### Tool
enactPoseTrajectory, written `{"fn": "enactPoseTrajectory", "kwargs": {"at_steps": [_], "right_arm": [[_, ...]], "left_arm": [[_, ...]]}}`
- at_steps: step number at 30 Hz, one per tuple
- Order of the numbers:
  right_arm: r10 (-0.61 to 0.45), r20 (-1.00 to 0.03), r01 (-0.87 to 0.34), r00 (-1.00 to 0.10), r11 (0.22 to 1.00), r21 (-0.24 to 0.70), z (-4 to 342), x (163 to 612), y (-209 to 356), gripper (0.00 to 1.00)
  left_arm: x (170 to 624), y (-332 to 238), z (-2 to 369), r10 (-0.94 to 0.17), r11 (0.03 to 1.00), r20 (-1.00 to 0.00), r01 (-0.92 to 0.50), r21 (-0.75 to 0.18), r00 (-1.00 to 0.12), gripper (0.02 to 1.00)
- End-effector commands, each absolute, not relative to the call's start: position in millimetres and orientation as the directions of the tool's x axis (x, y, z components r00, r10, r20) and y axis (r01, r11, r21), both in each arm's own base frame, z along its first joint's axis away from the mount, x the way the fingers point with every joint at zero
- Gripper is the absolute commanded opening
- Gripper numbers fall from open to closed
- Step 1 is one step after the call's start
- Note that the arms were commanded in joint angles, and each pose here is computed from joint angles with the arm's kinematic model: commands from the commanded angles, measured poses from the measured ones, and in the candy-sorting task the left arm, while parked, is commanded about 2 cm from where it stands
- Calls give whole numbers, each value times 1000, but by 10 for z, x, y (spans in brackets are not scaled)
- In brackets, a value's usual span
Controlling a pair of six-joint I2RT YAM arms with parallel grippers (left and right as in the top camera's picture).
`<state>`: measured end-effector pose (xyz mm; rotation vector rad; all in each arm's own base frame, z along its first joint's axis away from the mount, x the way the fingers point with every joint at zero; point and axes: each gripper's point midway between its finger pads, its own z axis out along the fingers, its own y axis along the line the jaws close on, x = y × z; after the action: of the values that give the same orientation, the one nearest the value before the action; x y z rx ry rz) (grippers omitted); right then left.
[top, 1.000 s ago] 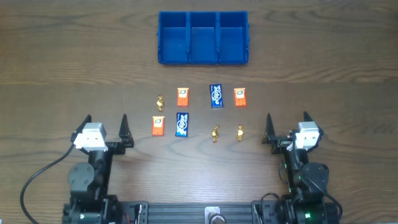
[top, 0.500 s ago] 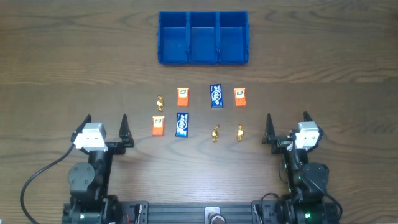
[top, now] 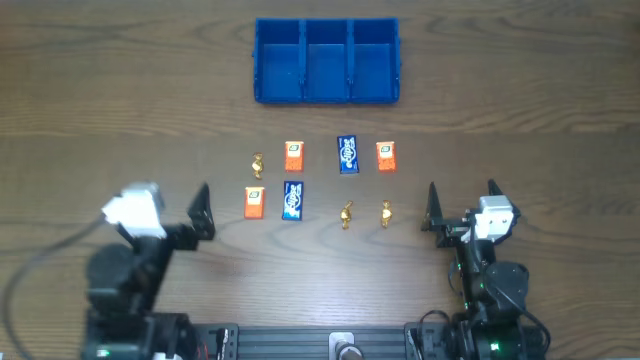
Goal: Sort Candies Into Trays
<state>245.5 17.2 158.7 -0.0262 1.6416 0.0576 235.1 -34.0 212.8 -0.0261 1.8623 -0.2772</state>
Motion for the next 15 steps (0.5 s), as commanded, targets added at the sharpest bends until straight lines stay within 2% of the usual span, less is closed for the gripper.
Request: {"fn": "enactPoseTrajectory", "kwargs": {"at_steps": [1,3,4,7,11,12,15], "right_arm": [[6,-997,-47,-71,999,9,1581,2453,163,998],[6,-997,-47,-71,999,9,1581,2453,163,998],[6,-997,-47,-71,999,9,1581,2453,163,998],[6,-997,-47,-71,999,9,1581,2453,163,996],[6,-997,-47,-71,999,9,1581,2453,163,998],[6,-997,-47,-71,999,9,1581,2453,163,998],[6,-997,-47,-71,999,9,1581,2453,163,998]], "left_arm": [[2606,-587,2578,-140,950,-805,151,-273,-576,1000],[2800,-703,2303,-105,962,-681,99,-254,-725,1000],[2884,-790,2052,-83,971,-601,71,-229,-795,998],[2922,-981,1424,-66,983,-410,10,-182,-910,1000],[2761,-1293,600,-46,993,-142,-30,-112,-989,1000],[2727,-1316,455,-54,994,-98,-45,-95,-994,1000],[2691,-1299,294,-74,995,-48,-71,-69,-996,1000]]}}
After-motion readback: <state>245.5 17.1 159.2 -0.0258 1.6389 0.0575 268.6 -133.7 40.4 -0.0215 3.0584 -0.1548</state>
